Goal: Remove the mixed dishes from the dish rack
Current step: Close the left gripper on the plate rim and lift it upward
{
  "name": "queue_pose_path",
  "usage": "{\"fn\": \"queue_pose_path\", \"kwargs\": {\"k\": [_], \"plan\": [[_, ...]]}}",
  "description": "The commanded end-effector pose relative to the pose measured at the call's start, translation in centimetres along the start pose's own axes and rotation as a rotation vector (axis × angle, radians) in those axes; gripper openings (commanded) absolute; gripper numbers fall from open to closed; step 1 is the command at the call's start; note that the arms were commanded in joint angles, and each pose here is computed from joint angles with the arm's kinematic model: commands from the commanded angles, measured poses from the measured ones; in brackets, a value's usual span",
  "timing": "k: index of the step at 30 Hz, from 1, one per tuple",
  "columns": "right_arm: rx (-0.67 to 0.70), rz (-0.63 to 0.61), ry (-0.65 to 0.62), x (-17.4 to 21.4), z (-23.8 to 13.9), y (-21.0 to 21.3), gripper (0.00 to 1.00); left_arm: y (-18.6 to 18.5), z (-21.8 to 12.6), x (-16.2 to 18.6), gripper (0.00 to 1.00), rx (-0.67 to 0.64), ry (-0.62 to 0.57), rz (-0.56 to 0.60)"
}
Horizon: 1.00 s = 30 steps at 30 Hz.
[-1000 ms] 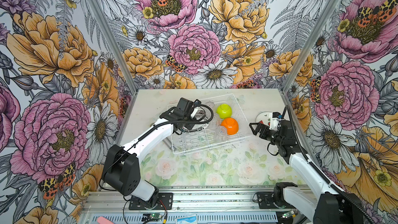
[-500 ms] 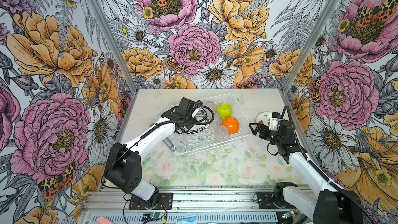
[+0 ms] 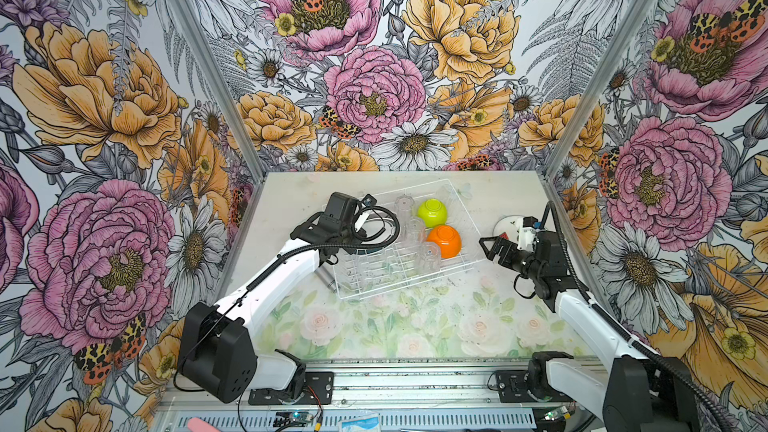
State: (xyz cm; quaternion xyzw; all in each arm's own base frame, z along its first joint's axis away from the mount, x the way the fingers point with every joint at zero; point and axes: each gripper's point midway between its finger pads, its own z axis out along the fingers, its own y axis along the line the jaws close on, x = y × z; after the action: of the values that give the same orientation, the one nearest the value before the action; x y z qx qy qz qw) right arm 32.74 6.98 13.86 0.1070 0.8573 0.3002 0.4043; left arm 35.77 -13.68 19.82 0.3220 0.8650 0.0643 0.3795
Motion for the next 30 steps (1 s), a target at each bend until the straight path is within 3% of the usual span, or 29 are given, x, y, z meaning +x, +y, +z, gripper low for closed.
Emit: {"fn": "queue_pose_path", "kwargs": {"k": [1,13,30], "plan": [[-0.024,0.008,-0.008,-0.2,0.3,0.1,0.99,2.0,-1.7,-2.4,0.0,-0.05,-0.142,-0.078],[-0.044,-0.003,-0.016,-0.3,0.2,0.6,0.99,3.1,-3.5,-4.1,0.0,-0.035,-0.219,-0.18],[-0.099,-0.02,-0.049,-0.9,-0.4,1.9,0.99,4.0,-5.9,-6.1,0.0,0.019,-0.345,-0.424]]}}
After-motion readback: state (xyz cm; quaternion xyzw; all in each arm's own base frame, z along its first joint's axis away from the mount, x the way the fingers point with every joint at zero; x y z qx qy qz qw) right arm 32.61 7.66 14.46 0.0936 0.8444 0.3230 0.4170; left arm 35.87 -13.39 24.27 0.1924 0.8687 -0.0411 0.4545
